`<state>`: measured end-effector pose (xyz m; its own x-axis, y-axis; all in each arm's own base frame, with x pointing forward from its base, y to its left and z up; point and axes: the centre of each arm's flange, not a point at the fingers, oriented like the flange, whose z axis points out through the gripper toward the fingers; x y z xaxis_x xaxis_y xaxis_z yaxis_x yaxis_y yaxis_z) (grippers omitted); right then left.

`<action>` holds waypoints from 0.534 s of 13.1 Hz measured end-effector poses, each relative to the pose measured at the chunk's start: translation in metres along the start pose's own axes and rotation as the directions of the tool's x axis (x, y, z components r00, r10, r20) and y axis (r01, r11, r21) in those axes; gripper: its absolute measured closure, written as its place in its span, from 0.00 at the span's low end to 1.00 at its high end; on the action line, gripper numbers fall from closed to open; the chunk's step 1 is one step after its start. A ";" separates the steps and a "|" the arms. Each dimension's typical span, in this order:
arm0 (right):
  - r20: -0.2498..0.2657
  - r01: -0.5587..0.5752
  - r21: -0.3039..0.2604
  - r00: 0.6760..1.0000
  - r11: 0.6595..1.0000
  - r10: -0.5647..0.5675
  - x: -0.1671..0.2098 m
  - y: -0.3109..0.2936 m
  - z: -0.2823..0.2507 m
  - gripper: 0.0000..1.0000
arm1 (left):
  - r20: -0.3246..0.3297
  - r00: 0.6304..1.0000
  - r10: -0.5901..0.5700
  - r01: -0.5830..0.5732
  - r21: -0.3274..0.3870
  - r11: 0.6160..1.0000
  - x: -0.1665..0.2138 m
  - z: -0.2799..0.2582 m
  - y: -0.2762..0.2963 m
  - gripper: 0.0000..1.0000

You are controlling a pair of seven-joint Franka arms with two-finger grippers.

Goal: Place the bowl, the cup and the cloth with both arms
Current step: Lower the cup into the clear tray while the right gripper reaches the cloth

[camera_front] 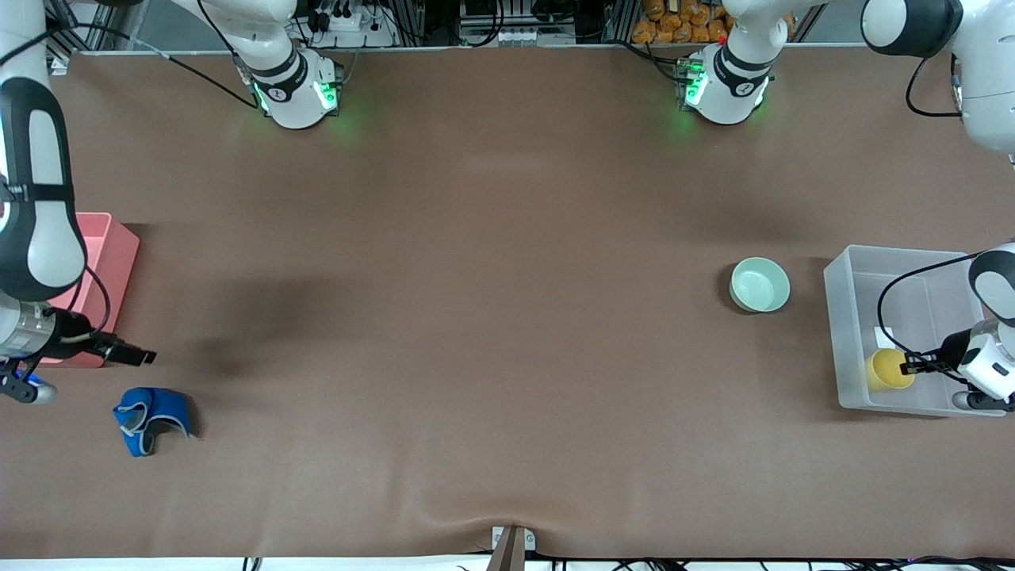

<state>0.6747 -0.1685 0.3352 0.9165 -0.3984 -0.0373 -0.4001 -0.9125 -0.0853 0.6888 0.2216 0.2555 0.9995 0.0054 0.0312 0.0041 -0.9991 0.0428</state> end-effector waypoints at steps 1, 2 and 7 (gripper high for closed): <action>-0.031 -0.005 0.000 1.000 1.000 0.005 0.008 0.012 0.012 0.00 | -0.001 1.000 0.001 -0.001 0.002 1.000 0.000 0.005 -0.001 0.97; -0.053 0.020 -0.002 0.998 1.000 -0.020 0.015 0.022 0.021 0.00 | -0.006 1.000 0.003 -0.003 0.005 1.000 0.001 0.005 -0.002 0.92; -0.164 0.251 -0.041 0.953 0.967 -0.254 0.033 0.050 0.028 0.00 | -0.011 0.999 0.031 -0.030 0.019 0.999 0.004 0.008 -0.003 0.36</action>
<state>0.6850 -0.2246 0.3019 0.9752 -0.1633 0.1496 -0.1573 -0.9862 -0.0511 0.6927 0.2247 0.2474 0.9988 -0.0247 0.0433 -0.0257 -0.9994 0.0225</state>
